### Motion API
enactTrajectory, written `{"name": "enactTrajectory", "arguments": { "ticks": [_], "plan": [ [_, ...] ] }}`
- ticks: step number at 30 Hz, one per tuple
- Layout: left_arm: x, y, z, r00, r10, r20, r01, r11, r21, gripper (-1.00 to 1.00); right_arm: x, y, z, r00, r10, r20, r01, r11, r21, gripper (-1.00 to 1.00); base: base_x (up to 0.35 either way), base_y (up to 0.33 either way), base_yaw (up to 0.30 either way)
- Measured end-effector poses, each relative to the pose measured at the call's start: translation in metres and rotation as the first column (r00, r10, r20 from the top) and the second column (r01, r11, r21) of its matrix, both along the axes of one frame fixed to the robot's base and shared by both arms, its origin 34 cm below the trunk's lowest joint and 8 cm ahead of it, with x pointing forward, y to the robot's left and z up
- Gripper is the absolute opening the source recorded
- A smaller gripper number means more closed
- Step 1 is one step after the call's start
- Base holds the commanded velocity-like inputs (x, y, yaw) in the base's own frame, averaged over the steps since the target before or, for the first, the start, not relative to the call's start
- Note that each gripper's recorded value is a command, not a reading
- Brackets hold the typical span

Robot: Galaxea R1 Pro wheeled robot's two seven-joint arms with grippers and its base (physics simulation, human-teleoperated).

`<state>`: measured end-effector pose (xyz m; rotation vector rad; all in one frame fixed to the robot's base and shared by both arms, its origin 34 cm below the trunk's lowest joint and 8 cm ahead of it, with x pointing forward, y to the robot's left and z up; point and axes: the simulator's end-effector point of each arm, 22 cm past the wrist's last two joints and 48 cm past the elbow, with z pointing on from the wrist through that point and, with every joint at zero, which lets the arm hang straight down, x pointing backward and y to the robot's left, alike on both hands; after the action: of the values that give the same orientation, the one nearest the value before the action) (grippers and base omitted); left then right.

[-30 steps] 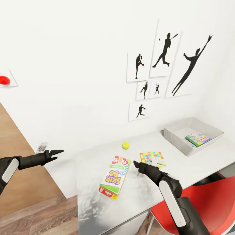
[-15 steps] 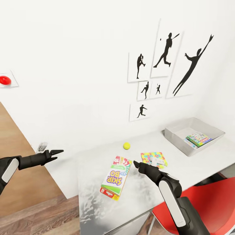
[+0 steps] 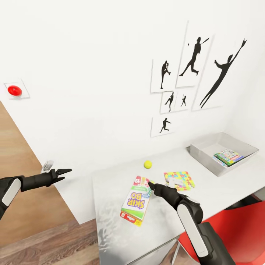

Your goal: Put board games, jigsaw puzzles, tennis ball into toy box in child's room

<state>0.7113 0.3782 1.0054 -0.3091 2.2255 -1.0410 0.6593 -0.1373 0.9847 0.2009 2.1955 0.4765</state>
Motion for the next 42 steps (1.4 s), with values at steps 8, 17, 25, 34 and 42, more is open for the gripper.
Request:
{"name": "enactTrajectory", "arguments": {
  "ticks": [8, 17, 25, 34, 42],
  "plan": [
    [0.000, 0.000, 0.000, 1.000, 0.000, 0.000, 0.000, 1.000, 0.000, 1.00, 0.000, 0.002, 0.000, 1.000, 0.004, 0.001, -0.004, 1.000, -0.001, 1.00, 0.000, 0.002, 0.000],
    [0.000, 0.000, 0.000, 1.000, 0.000, 0.000, 0.000, 1.000, 0.000, 1.00, -0.001, 0.002, 0.000, 1.000, 0.006, -0.001, -0.006, 1.000, -0.001, 1.00, 0.000, 0.000, 0.000],
    [0.000, -0.001, 0.000, 1.000, -0.001, 0.000, 0.001, 1.000, -0.001, 1.00, -0.001, 0.003, 0.000, 1.000, 0.001, -0.002, -0.001, 1.000, -0.001, 1.00, 0.000, 0.000, 0.000],
    [0.000, 0.000, 0.000, 1.000, 0.000, 0.000, 0.000, 1.000, -0.001, 1.00, -0.002, 0.014, -0.002, 0.996, -0.077, -0.053, 0.076, 0.997, -0.017, 1.00, 0.000, 0.000, 0.000],
    [0.000, 0.000, 0.000, 1.000, -0.001, 0.000, 0.001, 1.000, 0.000, 1.00, -0.008, 0.036, -0.002, 0.988, -0.092, -0.120, 0.078, 0.990, -0.115, 1.00, 0.069, 0.005, 0.000]
  ]
}}
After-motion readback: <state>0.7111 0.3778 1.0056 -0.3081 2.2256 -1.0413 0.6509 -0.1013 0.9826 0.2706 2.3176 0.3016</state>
